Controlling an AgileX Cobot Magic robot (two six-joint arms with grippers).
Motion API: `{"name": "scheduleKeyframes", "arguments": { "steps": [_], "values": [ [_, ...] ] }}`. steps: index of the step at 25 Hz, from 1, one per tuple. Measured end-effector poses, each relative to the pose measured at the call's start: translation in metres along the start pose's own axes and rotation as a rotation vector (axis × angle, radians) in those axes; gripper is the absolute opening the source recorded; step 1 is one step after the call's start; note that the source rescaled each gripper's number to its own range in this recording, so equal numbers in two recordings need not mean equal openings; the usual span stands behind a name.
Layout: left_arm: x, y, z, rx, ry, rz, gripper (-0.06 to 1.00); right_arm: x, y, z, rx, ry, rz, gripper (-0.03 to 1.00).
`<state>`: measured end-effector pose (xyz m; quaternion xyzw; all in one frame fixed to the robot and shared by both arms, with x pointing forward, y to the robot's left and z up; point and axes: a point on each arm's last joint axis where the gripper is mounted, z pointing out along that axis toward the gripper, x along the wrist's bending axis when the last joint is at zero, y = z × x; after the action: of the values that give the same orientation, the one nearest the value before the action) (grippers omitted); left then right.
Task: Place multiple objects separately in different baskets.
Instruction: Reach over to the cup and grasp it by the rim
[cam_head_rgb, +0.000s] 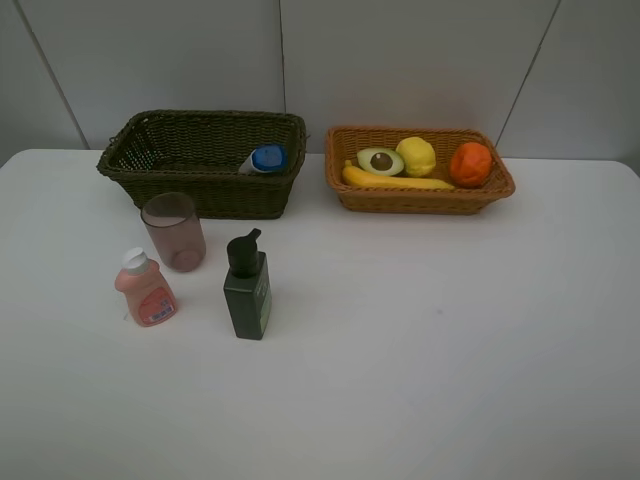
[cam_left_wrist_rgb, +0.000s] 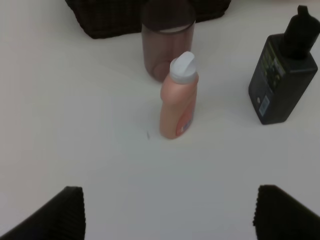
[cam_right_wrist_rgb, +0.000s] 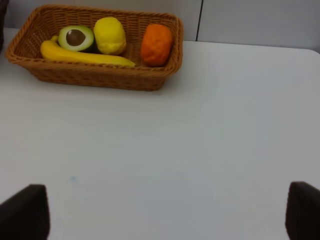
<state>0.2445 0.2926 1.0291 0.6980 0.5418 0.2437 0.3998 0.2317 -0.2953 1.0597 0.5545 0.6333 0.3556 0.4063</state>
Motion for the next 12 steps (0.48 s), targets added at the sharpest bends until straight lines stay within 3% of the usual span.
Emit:
{"name": "scheduleKeyframes", "arguments": {
  "steps": [6, 12],
  "values": [
    [-0.002, 0.027, -0.006, 0.015, 0.001, -0.002, 0.90, 0.000, 0.000, 0.000, 0.000, 0.000, 0.000, 1.00],
    [-0.004, 0.069, 0.005, 0.121, 0.005, 0.043, 0.90, 0.000, 0.000, 0.000, 0.000, 0.000, 0.000, 1.00]
  ]
}}
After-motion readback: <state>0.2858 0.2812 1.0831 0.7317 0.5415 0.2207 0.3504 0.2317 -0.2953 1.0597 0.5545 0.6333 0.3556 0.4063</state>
